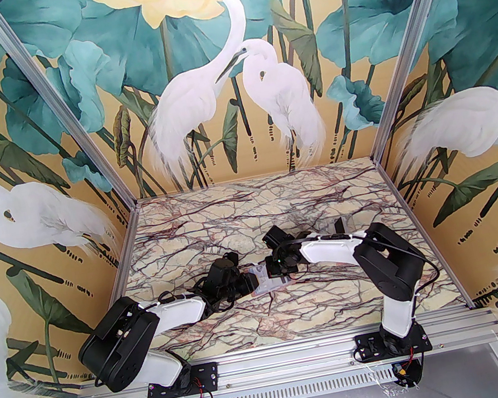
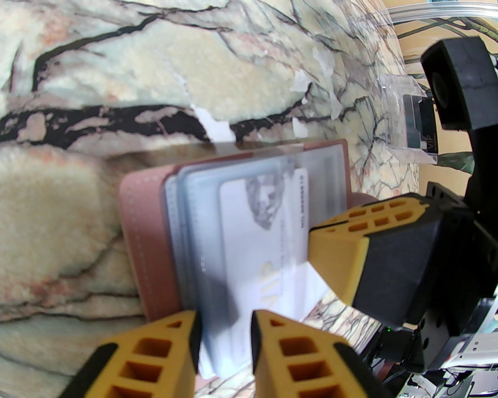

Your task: Put the credit cards into the card holder

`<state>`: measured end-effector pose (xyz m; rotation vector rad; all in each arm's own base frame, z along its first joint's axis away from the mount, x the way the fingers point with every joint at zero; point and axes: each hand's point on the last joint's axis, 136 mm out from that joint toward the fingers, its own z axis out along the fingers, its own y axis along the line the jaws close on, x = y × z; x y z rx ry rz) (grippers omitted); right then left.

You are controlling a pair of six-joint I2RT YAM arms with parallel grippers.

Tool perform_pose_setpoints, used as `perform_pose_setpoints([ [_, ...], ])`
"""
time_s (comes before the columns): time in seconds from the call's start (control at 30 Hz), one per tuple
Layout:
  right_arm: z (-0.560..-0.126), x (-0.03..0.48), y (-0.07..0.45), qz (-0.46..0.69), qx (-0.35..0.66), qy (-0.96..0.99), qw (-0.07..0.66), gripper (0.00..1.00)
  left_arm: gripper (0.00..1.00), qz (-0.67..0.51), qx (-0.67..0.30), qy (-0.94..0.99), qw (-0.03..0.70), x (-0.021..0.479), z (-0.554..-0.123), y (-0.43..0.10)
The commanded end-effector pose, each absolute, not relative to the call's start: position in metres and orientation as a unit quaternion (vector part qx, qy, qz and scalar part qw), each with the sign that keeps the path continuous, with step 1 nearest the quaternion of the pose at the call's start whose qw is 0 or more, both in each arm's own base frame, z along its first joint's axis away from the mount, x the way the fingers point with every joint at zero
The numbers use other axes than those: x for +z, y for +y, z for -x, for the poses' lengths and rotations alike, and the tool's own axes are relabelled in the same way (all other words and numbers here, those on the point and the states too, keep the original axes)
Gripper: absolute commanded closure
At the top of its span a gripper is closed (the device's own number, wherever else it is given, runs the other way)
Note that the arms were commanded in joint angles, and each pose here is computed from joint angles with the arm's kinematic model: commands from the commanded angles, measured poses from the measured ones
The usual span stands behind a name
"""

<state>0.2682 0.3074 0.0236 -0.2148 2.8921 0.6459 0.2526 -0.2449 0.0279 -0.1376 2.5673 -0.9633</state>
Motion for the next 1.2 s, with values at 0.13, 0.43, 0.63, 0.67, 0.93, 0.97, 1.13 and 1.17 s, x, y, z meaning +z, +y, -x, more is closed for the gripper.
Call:
perform_pose_setpoints([
  [0.13, -0.264, 0.022, 0.321, 0.074, 0.232, 0.967, 0.068, 0.94, 0.69, 0.061, -0.314, 0.93, 0.18, 0.007, -0.245, -0.232],
  [0.43, -0.265, 0.021, 0.326, 0.076, 0.239, 0.966, 0.065, 0.93, 0.69, 0.061, -0.315, 0.93, 0.18, 0.008, -0.246, -0.232],
  [0.63, -0.268, 0.023, 0.329, 0.077, 0.242, 0.965, 0.069, 0.93, 0.69, 0.061, -0.315, 0.93, 0.18, 0.007, -0.245, -0.232],
  [0.67, -0.268, 0.023, 0.329, 0.076, 0.243, 0.965, 0.069, 0.93, 0.69, 0.061, -0.315, 0.93, 0.18, 0.008, -0.245, -0.232],
  [0.93, -0.27, 0.026, 0.331, 0.078, 0.248, 0.963, 0.074, 0.91, 0.69, 0.062, -0.314, 0.93, 0.18, 0.007, -0.245, -0.231],
  [0.97, -0.27, 0.026, 0.331, 0.078, 0.248, 0.963, 0.074, 0.91, 0.69, 0.062, -0.315, 0.93, 0.181, 0.007, -0.245, -0.232],
  [1.13, -0.272, 0.032, 0.326, 0.075, 0.24, 0.964, 0.085, 0.89, 0.69, 0.061, -0.316, 0.929, 0.182, 0.008, -0.245, -0.231],
  [1.17, -0.272, 0.035, 0.324, 0.073, 0.236, 0.965, 0.09, 0.87, 0.69, 0.061, -0.317, 0.929, 0.183, 0.009, -0.245, -0.231],
])
